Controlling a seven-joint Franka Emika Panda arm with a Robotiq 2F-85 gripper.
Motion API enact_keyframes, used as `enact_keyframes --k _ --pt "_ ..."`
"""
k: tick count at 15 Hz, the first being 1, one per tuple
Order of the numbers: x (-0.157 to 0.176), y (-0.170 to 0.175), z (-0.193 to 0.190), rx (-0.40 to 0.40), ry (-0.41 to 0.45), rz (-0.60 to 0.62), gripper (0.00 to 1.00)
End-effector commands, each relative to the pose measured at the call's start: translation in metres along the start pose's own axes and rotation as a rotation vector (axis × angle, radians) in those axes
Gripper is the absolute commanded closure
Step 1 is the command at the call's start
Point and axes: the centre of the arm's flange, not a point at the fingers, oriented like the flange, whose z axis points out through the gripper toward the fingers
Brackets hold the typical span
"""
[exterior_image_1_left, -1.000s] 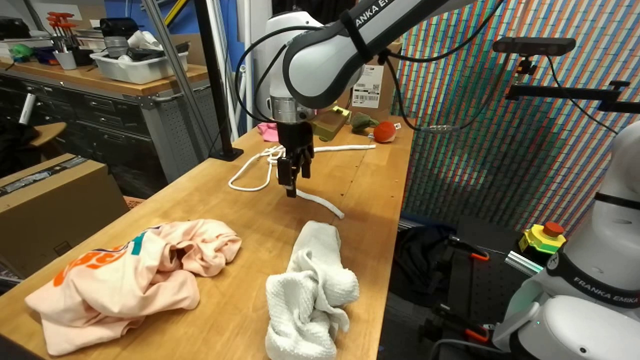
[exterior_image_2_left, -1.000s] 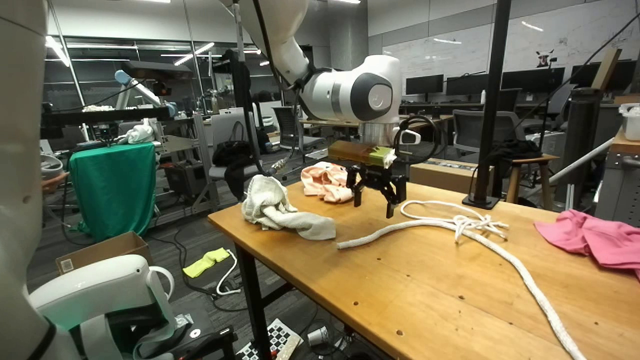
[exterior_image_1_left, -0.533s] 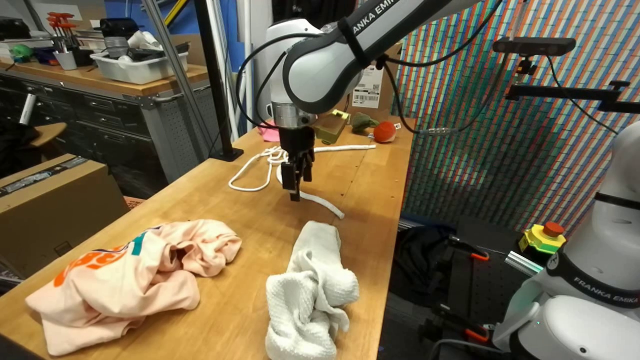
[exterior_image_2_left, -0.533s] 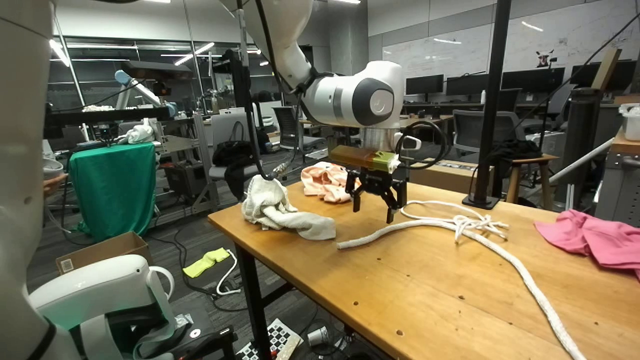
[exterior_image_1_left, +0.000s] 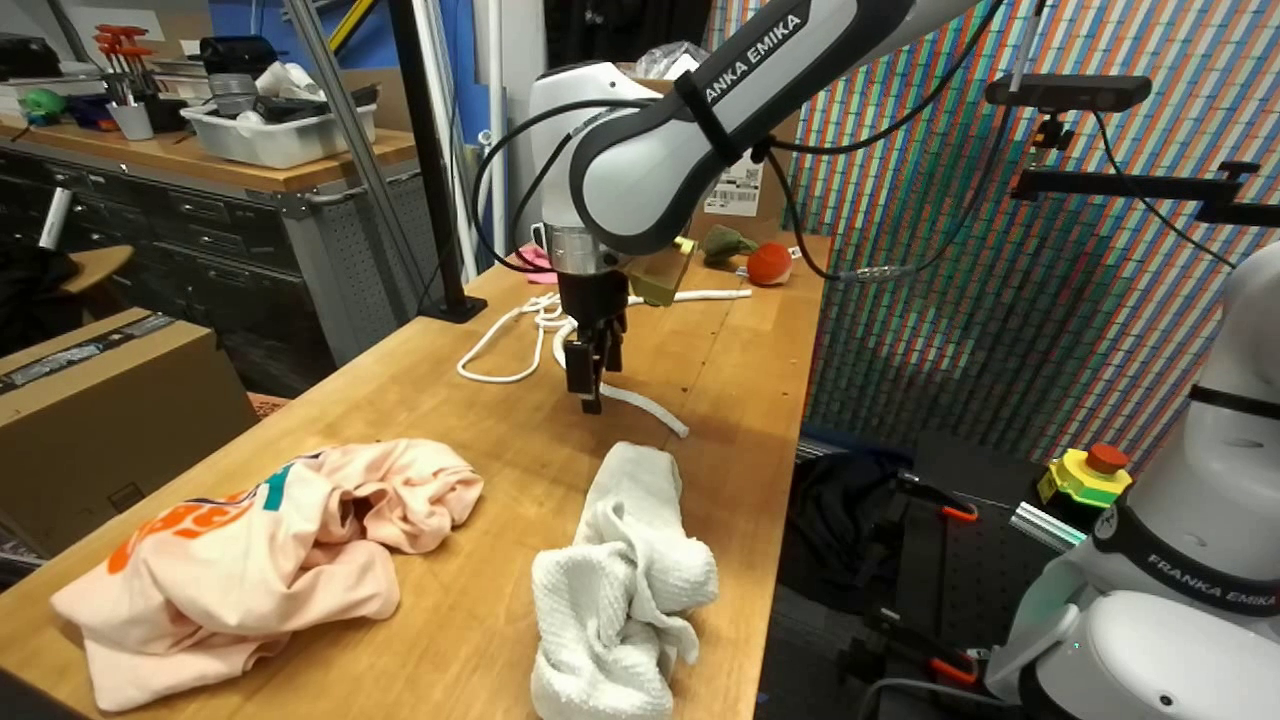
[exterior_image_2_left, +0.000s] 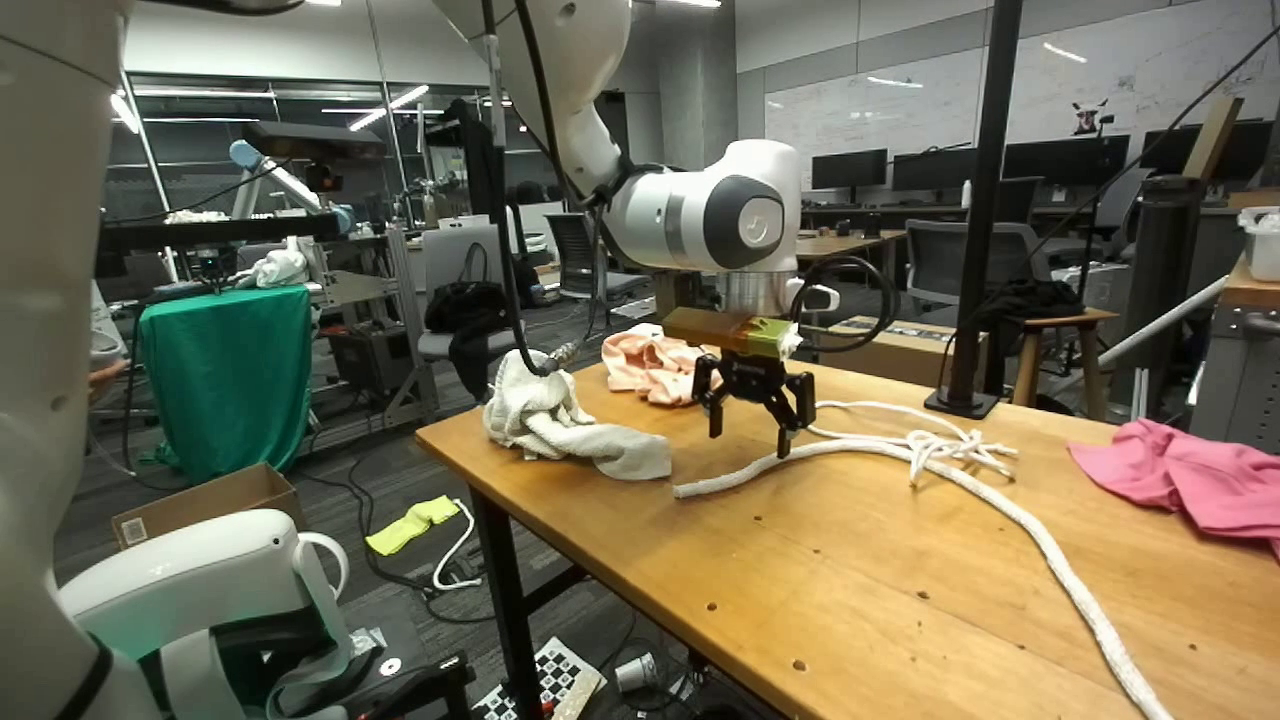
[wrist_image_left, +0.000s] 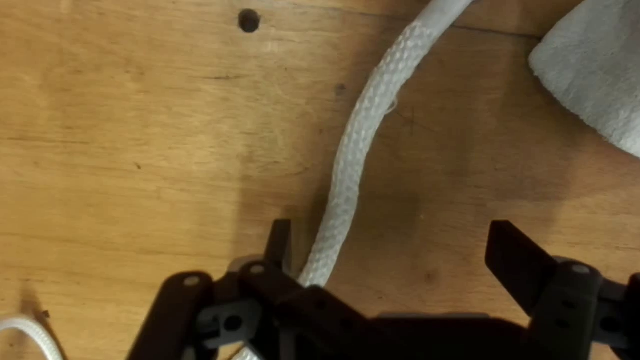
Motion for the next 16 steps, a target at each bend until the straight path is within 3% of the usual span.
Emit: enact_keyframes --k 1,3,4,5,12,16 --pt "0.002 0.007 0.004 -0.013 0.012 -0.002 0.0" --pt "0.002 0.011 0.008 -0.012 0.007 0.001 0.0" --pt "0.002 0.012 0.008 -0.012 0.003 0.001 0.17" --pt "0.001 0.013 0.009 -0.013 0.001 0.002 0.27" --pt "0.0 0.018 0.007 -0.015 -0.002 0.006 0.8" --pt "-0.004 0.023 0.004 -0.029 -0.012 0.01 0.88"
